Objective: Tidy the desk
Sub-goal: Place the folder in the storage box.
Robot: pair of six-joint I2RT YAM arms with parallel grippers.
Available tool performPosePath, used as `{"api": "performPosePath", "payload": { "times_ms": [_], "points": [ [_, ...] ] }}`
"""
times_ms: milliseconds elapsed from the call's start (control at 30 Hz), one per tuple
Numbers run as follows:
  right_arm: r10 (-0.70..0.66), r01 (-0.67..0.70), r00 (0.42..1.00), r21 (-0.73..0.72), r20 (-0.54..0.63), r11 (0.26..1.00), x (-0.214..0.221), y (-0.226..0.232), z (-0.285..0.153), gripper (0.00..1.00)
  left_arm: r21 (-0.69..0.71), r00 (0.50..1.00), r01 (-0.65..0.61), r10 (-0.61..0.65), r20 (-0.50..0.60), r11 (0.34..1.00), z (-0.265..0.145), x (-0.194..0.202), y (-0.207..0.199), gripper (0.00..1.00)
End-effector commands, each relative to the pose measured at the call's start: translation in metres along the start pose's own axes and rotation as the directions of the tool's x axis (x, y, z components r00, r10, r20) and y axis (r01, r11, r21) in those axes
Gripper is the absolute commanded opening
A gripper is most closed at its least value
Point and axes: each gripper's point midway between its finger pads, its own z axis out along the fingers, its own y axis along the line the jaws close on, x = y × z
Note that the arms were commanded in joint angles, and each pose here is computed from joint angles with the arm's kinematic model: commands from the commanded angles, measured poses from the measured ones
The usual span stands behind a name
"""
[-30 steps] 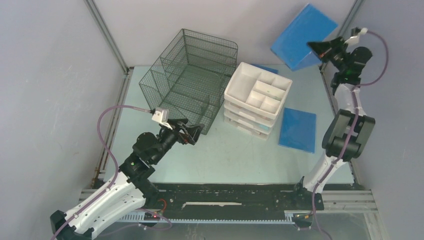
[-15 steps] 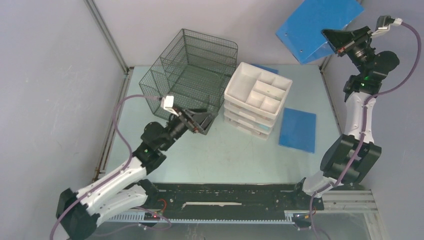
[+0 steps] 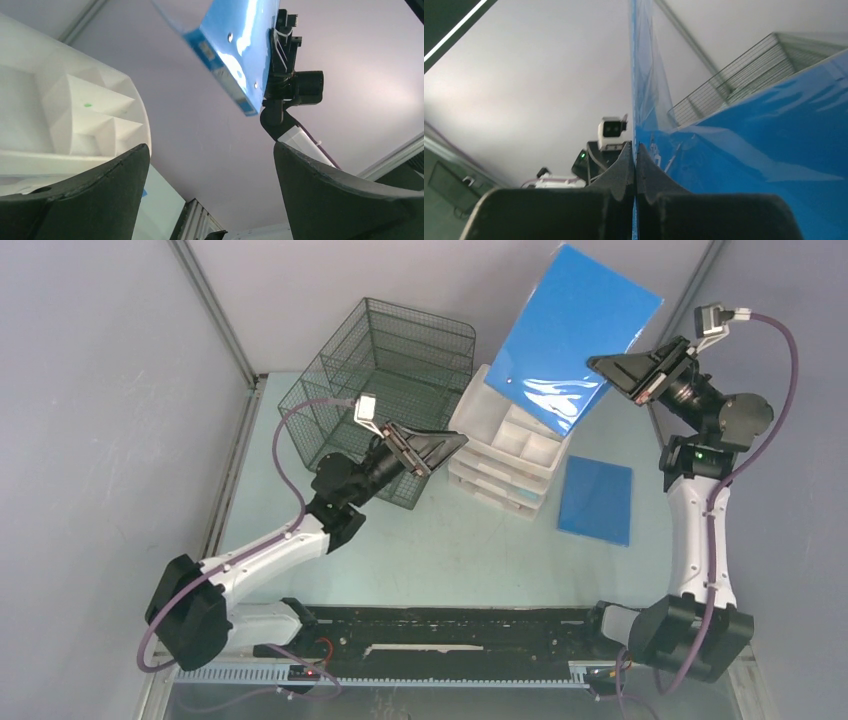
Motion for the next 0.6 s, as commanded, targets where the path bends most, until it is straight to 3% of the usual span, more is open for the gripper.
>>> {"api": "performPosePath", "payload": {
  "times_ms": [0,367,567],
  "points": [
    [-0.027,0.023,0.996,-0.045,-0.082,0.999,0.032,0.022,0.001,0.00,0.165,1.000,-0.002,0.005,-0.016,0.986,0.010,-0.010,-0.044,1.00],
    [-0.055,0.034,0.978,-0.110,-0.199,0.993,0.080,0.052,0.004,0.00,0.168,0.997,0.049,-0.039,-0.065,0.985,0.016,-0.001,-0.038,1.00],
    [-0.046,0.013,0.955,-0.114,-0.292,0.993,0.106,0.049,0.002,0.00,0.245,0.995,0.070,-0.050,-0.086,0.967,0.015,-0.004,-0.053,1.00]
  ]
}}
